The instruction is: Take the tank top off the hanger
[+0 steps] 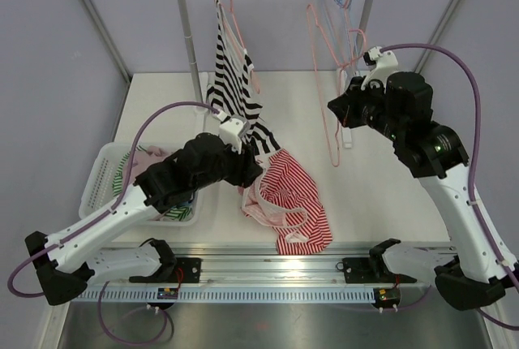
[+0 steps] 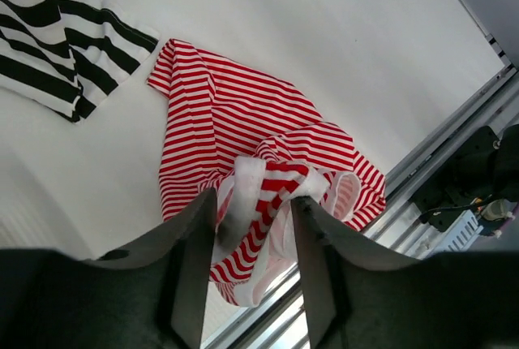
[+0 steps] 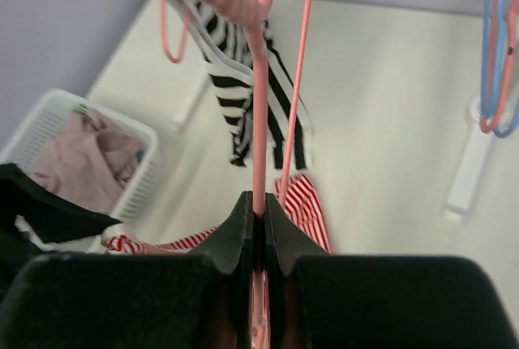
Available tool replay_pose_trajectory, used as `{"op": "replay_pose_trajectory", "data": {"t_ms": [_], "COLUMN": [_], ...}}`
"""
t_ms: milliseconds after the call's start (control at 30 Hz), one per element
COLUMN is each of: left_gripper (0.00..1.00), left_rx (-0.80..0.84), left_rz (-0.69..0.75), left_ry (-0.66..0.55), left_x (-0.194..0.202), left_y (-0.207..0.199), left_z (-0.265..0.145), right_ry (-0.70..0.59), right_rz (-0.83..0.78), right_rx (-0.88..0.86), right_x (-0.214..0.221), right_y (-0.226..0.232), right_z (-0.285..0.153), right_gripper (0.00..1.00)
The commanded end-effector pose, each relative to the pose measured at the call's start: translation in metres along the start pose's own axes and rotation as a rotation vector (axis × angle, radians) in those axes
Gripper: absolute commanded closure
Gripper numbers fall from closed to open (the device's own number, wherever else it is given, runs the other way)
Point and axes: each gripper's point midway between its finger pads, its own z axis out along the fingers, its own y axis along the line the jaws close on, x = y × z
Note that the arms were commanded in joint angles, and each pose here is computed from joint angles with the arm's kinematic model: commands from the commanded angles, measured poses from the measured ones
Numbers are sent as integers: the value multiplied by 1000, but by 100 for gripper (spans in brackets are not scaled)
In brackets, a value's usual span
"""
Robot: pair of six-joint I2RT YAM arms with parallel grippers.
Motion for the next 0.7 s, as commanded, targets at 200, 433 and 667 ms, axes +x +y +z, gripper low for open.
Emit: {"op": "replay_pose_trajectory", "data": {"t_ms": [200,433,667], "left_gripper": [1,1,1], "left_rx": [-42,-108,-135], "left_rz": [-22,-7,5], "left_ry": [-27,-48,-49], "left_x": [-12,-8,10], "left_y": [8,26,40], "left_z": [-44,-86,-107], "right_ry": [174,151,55], "right_rz": [-95,-99,-98], "right_rx": [204,190,177], "right_x": [-29,-71,-95], "right_y": [-47,-64,-89], "right_z": [55,116,156], "right_gripper": [100,100,100]}}
